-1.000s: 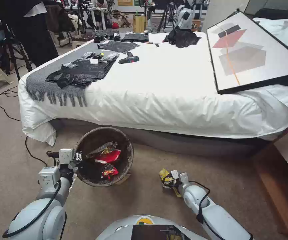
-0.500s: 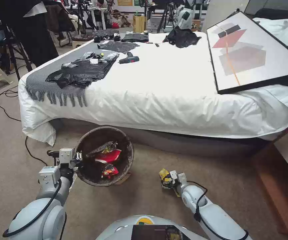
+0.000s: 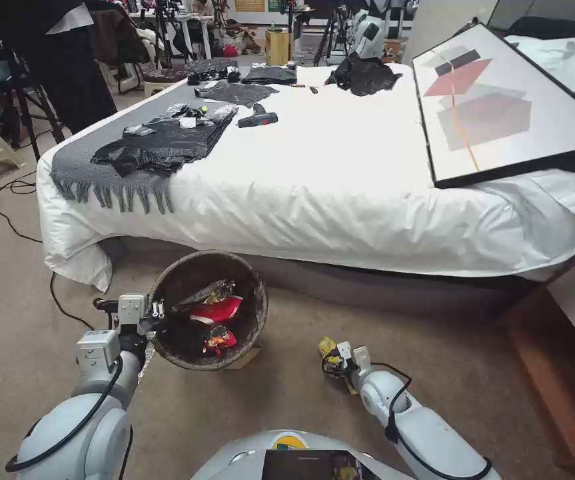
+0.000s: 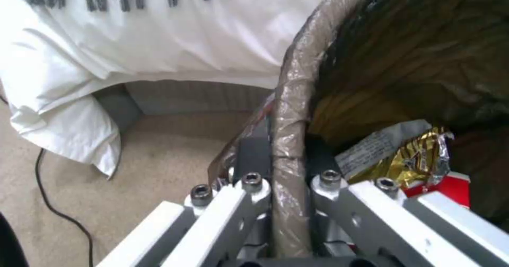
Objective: Pick up the trash bin, then pick up the garbage from the floor and place it into the trash bin.
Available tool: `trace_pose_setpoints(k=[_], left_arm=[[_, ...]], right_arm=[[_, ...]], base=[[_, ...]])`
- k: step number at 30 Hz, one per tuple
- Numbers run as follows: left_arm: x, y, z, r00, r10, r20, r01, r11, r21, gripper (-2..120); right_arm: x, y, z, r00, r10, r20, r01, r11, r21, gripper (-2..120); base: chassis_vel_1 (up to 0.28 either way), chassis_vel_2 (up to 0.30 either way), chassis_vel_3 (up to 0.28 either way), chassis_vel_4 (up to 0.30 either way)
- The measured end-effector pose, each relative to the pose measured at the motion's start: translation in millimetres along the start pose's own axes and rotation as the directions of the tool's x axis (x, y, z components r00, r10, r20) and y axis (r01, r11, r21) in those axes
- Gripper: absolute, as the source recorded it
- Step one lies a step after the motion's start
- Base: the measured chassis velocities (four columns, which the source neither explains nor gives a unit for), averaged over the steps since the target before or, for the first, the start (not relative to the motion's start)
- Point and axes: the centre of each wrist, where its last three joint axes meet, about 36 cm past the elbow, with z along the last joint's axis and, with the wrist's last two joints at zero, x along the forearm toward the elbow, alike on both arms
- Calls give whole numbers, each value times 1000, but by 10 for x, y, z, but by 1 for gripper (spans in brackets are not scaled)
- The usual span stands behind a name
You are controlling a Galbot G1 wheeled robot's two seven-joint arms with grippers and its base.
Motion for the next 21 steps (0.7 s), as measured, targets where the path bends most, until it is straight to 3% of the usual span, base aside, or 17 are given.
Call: trace_pose_setpoints(k=[14, 21], left_arm=[[-12, -5, -18, 1000, 5, 10, -5, 1000, 2, 3], [-12, -9, -17, 1000, 7, 9, -7, 1000, 2, 3]], right_arm=[[44, -5, -3, 1000, -1, 18, 1, 1000, -12, 4], [79, -14, -32, 1000, 0, 31, 2, 999, -40, 0]], base=[[0, 0, 0, 0], [0, 0, 0, 0]])
